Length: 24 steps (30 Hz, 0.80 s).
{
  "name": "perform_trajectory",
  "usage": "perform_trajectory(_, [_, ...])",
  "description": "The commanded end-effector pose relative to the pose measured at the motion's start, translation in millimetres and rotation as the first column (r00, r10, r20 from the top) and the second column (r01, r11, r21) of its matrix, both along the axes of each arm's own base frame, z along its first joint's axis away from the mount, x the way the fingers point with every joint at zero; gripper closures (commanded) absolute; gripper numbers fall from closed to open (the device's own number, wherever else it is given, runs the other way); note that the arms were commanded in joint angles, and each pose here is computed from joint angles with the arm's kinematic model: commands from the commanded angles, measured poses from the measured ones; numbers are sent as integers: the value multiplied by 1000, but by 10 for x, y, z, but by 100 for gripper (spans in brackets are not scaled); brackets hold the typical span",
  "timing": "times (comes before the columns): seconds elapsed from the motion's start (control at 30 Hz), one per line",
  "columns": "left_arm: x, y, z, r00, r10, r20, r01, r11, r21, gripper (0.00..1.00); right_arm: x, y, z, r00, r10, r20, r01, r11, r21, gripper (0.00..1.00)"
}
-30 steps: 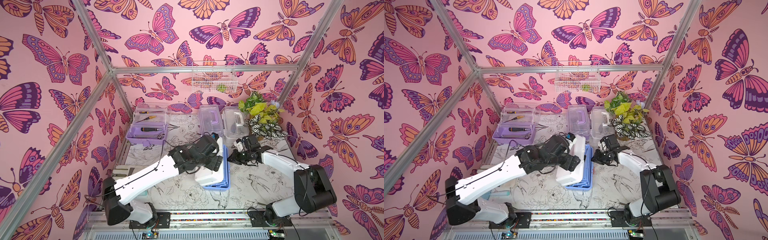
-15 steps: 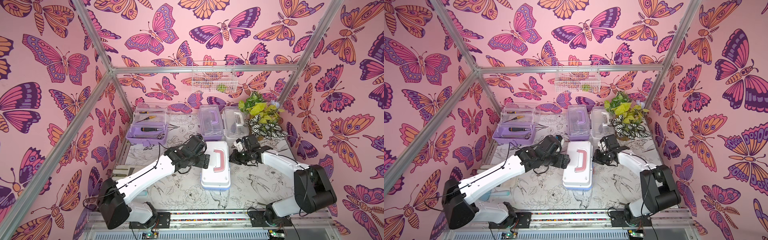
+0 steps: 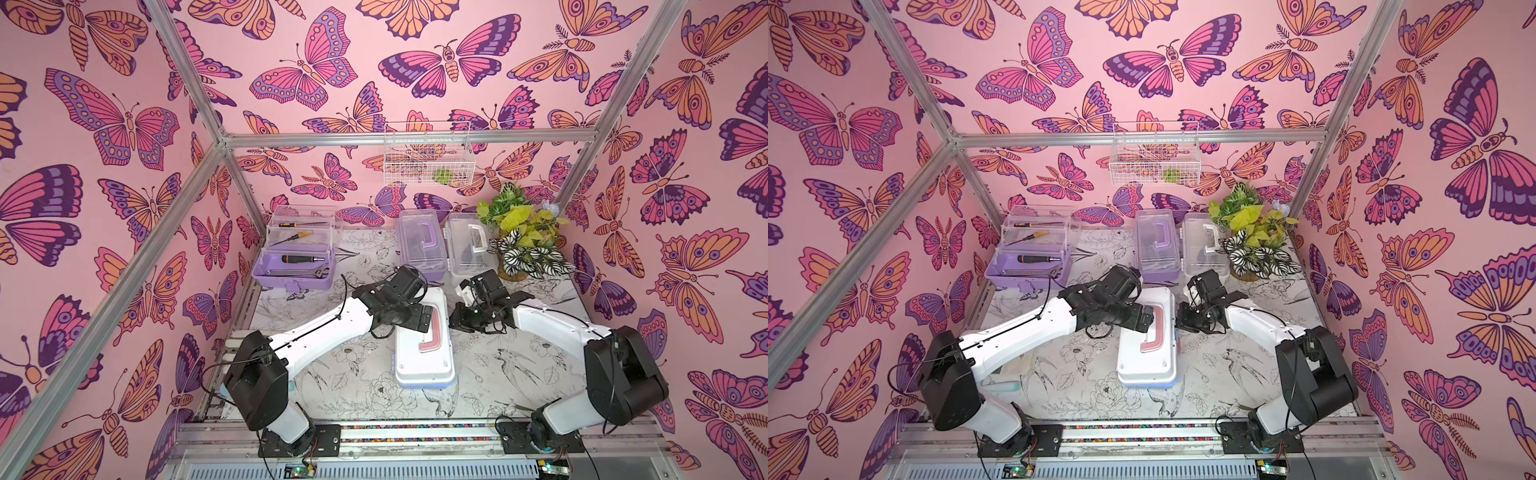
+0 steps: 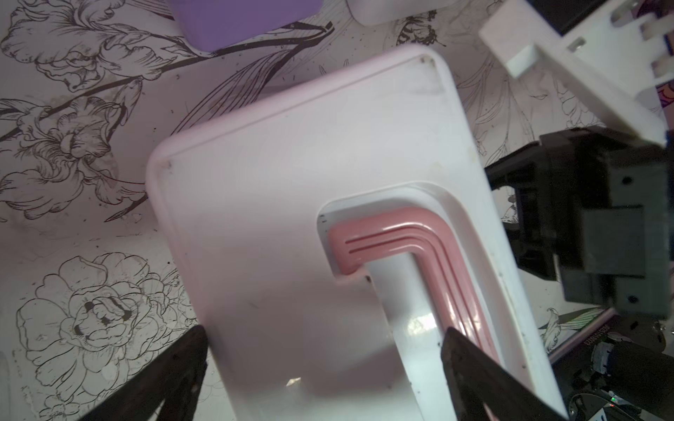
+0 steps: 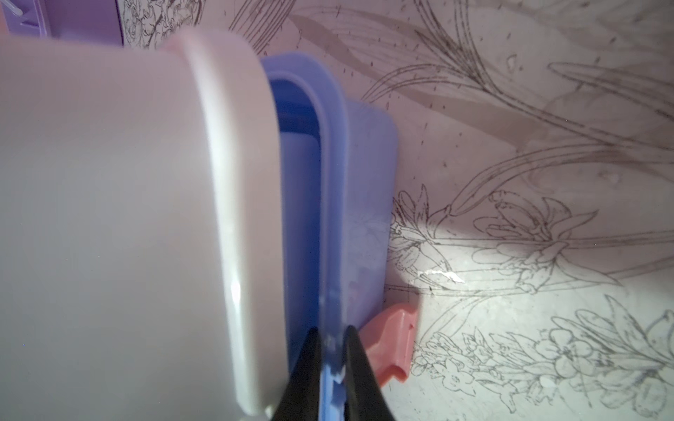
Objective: Close toolboxes
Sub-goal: Fasten the toolbox latch on the toolbox.
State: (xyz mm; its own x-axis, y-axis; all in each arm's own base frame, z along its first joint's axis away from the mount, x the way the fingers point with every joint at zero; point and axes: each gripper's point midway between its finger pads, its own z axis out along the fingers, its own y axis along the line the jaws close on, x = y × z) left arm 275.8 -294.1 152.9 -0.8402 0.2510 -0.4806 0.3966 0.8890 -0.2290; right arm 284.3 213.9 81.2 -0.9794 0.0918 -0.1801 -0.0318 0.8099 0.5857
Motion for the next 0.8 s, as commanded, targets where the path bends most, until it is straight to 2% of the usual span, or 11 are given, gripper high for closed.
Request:
perform_trajectory(0.0, [-75,87,-163,998,-5,-65,9,999,53,3,39,134,121,1000,20,16,-20,1000,24,83])
perform_trajectory(0.03, [-86,103,-180,997,-4,-71,8,998,58,4,37,121,127,1000,20,18,-21,1000,15,80])
perform_trajectory(0.1, [-104,138,-204,997,-2,-80,8,997,71,5,42,39,141,999,21,27,-20,999,-40,66])
perform_trajectory(0.13, [-101,156,-222,996,1,-84,5,997,76,6,41,1,147,999,21,30,-19,998,-61,63])
perform_trajectory(0.43, [-113,329,-411,990,37,-137,-23,995,99,9,-4,-524,273,996,-74,44,79,988,-132,61])
perform_trajectory(0.5, [-119,343,-448,988,40,-147,-25,994,105,9,-43,-603,296,995,-91,46,97,986,-134,56])
perform_trajectory(0.63, [-137,337,-500,984,41,-174,-24,995,99,6,-117,-635,284,995,-92,40,97,986,-134,54])
perform_trajectory(0.77, [-179,236,-405,983,18,-185,-9,999,50,1,-192,-660,174,995,-94,17,96,985,-143,54])
